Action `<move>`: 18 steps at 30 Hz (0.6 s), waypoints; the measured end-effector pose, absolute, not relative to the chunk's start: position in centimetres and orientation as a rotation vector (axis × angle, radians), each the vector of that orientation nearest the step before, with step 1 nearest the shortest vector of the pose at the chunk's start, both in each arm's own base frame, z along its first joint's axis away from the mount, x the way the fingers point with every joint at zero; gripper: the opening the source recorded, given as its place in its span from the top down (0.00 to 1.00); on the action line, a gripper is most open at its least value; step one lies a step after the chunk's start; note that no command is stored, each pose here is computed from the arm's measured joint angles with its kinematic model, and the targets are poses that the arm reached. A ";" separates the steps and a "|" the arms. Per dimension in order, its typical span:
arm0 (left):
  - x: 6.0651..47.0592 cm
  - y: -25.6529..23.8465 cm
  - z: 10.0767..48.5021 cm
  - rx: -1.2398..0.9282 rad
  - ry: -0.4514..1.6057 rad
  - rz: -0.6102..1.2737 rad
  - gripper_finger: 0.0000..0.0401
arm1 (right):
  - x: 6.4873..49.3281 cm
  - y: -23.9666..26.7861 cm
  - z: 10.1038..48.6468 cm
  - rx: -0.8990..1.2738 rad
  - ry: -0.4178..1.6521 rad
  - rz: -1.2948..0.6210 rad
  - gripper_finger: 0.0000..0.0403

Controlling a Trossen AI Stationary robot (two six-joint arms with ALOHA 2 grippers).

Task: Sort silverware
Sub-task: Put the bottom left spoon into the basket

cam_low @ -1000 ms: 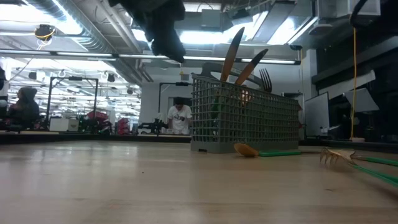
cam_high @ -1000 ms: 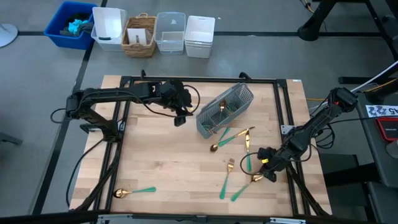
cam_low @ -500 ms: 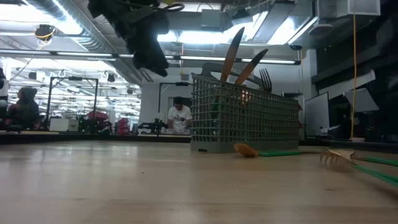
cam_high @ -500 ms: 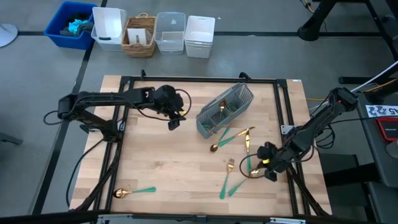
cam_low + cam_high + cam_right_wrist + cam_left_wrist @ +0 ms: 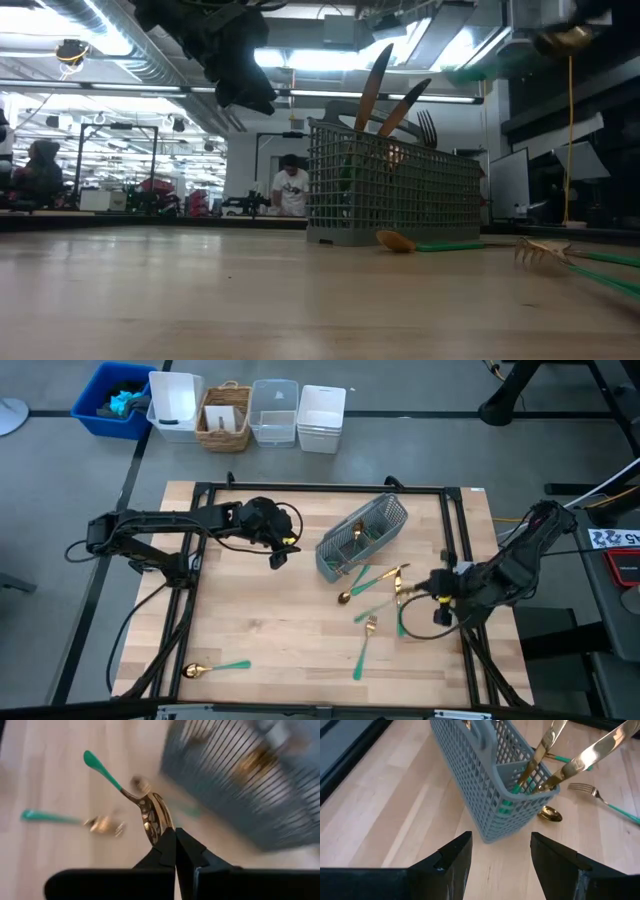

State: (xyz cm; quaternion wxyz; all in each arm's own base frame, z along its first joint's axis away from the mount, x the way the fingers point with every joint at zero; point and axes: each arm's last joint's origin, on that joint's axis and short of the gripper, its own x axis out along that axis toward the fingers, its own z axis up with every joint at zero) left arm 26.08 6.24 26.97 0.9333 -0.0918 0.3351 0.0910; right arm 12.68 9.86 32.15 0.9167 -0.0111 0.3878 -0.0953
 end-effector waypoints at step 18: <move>26.1 6.2 27.0 -0.186 0.676 0.185 0.53 | 12.3 7.7 38.6 -0.980 0.542 -0.487 1.00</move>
